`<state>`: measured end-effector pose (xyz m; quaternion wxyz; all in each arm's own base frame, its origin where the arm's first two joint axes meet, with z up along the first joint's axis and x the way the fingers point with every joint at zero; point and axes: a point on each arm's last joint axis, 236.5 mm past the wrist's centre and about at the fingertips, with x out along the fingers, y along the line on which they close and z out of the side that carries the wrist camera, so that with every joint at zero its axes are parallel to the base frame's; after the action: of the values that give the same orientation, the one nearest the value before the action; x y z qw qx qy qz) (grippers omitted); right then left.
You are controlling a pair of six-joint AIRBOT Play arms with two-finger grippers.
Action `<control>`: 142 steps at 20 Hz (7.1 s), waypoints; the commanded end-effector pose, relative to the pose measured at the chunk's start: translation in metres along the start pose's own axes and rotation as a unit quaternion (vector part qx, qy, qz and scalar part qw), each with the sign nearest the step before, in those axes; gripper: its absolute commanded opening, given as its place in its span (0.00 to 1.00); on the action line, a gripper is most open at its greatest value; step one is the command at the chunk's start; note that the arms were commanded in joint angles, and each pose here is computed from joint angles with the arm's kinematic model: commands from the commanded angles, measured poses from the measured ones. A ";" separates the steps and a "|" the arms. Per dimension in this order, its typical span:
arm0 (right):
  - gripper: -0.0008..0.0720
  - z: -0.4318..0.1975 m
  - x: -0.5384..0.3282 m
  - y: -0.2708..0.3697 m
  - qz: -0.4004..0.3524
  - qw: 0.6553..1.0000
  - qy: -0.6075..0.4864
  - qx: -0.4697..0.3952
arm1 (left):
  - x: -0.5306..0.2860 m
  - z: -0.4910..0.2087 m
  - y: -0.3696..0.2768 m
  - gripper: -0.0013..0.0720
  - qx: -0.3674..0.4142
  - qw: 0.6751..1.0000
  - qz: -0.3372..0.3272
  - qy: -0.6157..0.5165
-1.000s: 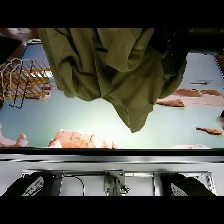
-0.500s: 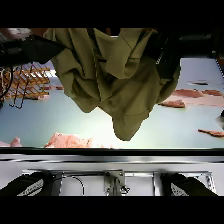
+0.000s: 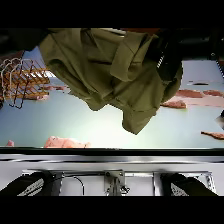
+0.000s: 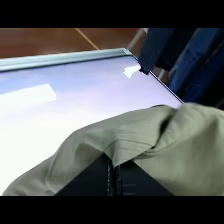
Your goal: Fold the shirts.
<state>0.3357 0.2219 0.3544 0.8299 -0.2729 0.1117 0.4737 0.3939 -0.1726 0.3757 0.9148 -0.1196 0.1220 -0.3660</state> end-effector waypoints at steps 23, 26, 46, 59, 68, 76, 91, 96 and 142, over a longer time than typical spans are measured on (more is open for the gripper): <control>0.11 0.048 0.023 0.036 0.043 0.996 -0.071 -0.016 | -0.029 0.069 0.001 0.10 -0.062 0.990 -0.026 -0.122; 0.11 0.062 0.014 0.025 0.011 0.995 -0.097 -0.024 | -0.028 0.039 0.050 0.10 -0.064 0.994 0.059 -0.065; 0.11 0.067 0.007 0.022 -0.001 0.994 -0.103 -0.023 | -0.073 0.045 0.031 0.67 0.053 0.994 0.091 -0.020; 0.11 0.042 0.009 0.049 0.057 0.997 -0.052 -0.023 | -0.044 -0.013 -0.036 0.75 0.284 0.952 -0.074 0.089; 0.11 0.042 0.008 0.057 0.074 0.996 -0.052 -0.024 | -0.012 -0.053 -0.044 0.61 0.333 0.921 -0.155 0.130; 0.12 0.038 0.011 0.032 0.021 0.998 -0.041 -0.035 | -0.003 -0.058 -0.061 0.09 0.368 0.904 -0.182 0.121; 0.73 0.019 -0.016 -0.021 -0.114 0.989 0.019 -0.089 | 0.001 -0.055 -0.044 0.09 0.398 0.897 -0.148 0.124; 0.73 -0.001 -0.024 -0.026 -0.130 0.989 0.057 -0.030 | 0.001 -0.054 -0.042 0.09 0.407 0.894 -0.144 0.123; 0.12 -0.024 0.068 -0.082 -0.133 0.922 -0.026 0.363 | -0.018 -0.027 -0.064 0.09 0.425 0.893 -0.127 0.078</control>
<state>0.4332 0.2399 0.3113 0.9078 0.0564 0.2606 0.3237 0.3347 -0.2096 0.3696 0.8112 0.2949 0.0130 -0.5048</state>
